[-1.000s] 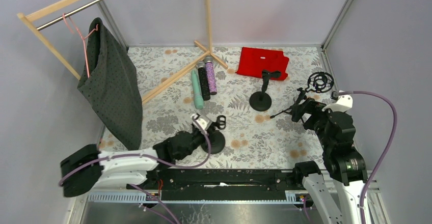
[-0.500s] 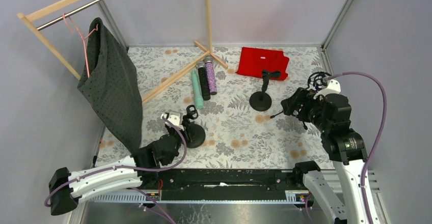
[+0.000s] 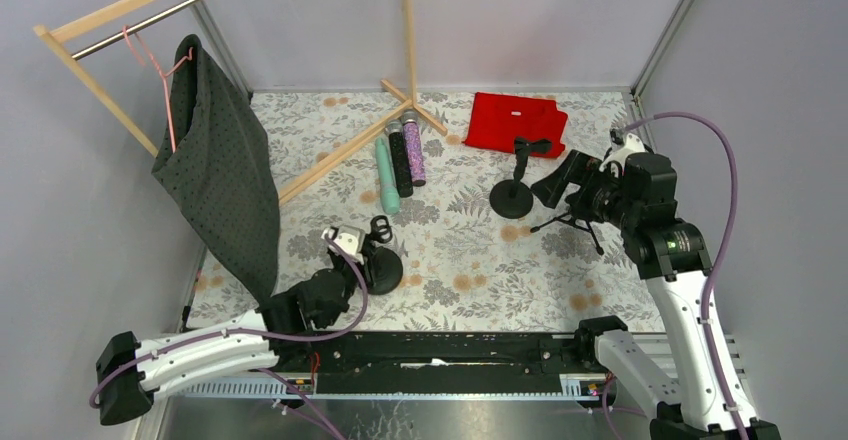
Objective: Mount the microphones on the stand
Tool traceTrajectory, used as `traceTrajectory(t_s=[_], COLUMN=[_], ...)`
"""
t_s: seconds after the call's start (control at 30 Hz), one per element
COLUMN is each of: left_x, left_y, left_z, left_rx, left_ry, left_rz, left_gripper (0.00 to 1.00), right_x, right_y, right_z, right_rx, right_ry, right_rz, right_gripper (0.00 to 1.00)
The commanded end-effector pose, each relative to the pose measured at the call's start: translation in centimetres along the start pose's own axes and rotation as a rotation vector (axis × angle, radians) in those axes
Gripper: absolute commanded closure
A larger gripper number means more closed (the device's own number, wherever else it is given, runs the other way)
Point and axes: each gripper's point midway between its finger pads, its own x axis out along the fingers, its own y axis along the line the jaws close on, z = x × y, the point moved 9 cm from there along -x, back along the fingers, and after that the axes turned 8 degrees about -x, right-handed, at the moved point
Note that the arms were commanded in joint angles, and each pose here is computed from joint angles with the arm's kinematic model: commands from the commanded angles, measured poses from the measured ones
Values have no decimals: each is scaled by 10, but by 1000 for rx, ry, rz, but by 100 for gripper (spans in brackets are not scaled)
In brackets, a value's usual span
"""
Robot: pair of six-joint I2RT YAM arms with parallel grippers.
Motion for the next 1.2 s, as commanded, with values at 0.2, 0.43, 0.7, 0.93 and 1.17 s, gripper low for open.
traceTrajectory(t_s=[0.2,0.43,0.7,0.93,1.17], left_x=[0,0,-4,-6,-1], left_y=[-26,-21,-12,-1,-5], left_z=[8,6,8,6,4], left_rx=[21,-58,-113,-208,-182], left_ry=[-35,-17,-66,-95,-66], left_rz=[-279,-194,-142,-41,-23], left_gripper=[100,100,100,100,100], right_x=[31,99,214,303,354], right_y=[42,117,148,160,168], right_z=[29,10,-4,-19,-21], right_rx=[1,-233,-297,-350,-391], right_ry=[-24,144,237,293,291], right_rz=[231,246,219,166,140], right_gripper=[4,3,10,24,37])
